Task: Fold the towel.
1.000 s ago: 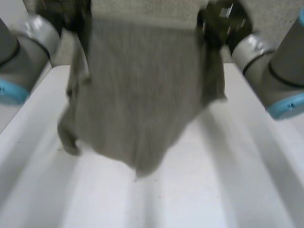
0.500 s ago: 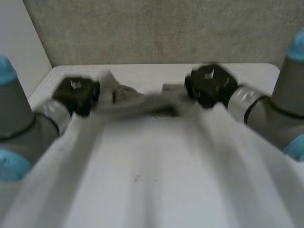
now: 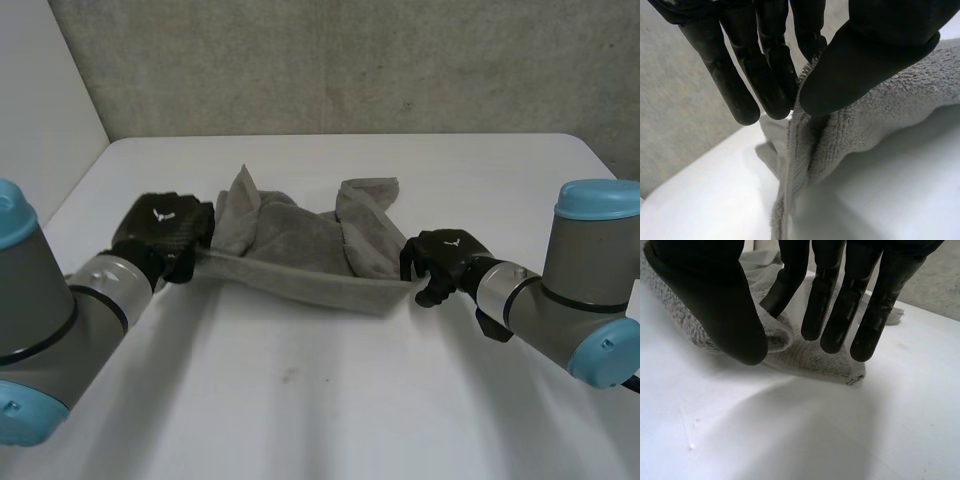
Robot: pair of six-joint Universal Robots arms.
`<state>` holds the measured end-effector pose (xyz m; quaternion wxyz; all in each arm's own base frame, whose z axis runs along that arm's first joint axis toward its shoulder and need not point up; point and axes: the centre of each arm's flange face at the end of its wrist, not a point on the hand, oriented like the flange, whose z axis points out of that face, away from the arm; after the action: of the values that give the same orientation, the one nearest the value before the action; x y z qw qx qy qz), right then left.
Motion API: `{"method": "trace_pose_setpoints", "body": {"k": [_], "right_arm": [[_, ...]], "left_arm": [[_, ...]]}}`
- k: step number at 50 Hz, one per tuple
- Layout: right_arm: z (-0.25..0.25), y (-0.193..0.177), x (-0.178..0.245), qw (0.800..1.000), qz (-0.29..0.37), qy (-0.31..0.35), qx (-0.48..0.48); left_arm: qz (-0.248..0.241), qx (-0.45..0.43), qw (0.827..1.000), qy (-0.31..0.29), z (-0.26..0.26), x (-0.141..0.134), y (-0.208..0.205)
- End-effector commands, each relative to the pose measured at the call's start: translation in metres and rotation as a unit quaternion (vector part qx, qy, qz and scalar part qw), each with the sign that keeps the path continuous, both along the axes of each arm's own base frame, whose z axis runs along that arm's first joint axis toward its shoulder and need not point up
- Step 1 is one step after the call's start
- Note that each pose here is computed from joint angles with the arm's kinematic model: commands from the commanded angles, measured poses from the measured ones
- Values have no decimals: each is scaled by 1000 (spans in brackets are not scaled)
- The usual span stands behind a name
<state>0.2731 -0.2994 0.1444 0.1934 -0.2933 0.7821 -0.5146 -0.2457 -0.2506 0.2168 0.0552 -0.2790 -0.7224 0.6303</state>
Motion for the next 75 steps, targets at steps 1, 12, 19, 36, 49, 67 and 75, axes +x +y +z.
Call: {"method": "trace_pose_setpoints", "body": {"k": [1, 12, 19, 36, 49, 67, 75], "right_arm": [[3, -1, -1, 1000, -8, -17, 3], [41, 6, 3, 998, 3, -36, -43], [54, 0, 10, 997, 8, -59, -55], [11, 16, 30, 988, -14, -128, 82], [11, 26, 29, 998, 53, -16, -15], [-10, 14, 58, 994, 93, 21, -47], [-23, 5, 59, 994, 80, 48, -59]], "left_arm": [[4, -45, 999, 26, 34, 2, 2], [-1, -128, 989, 81, 98, 2, 9], [-5, -150, 985, 89, 122, 1, 14], [1, -159, 983, 90, 132, 5, 12], [11, -123, 990, 75, 106, 9, 7], [23, -94, 993, 65, 85, 15, 3], [24, -97, 993, 66, 83, 15, -1]]}}
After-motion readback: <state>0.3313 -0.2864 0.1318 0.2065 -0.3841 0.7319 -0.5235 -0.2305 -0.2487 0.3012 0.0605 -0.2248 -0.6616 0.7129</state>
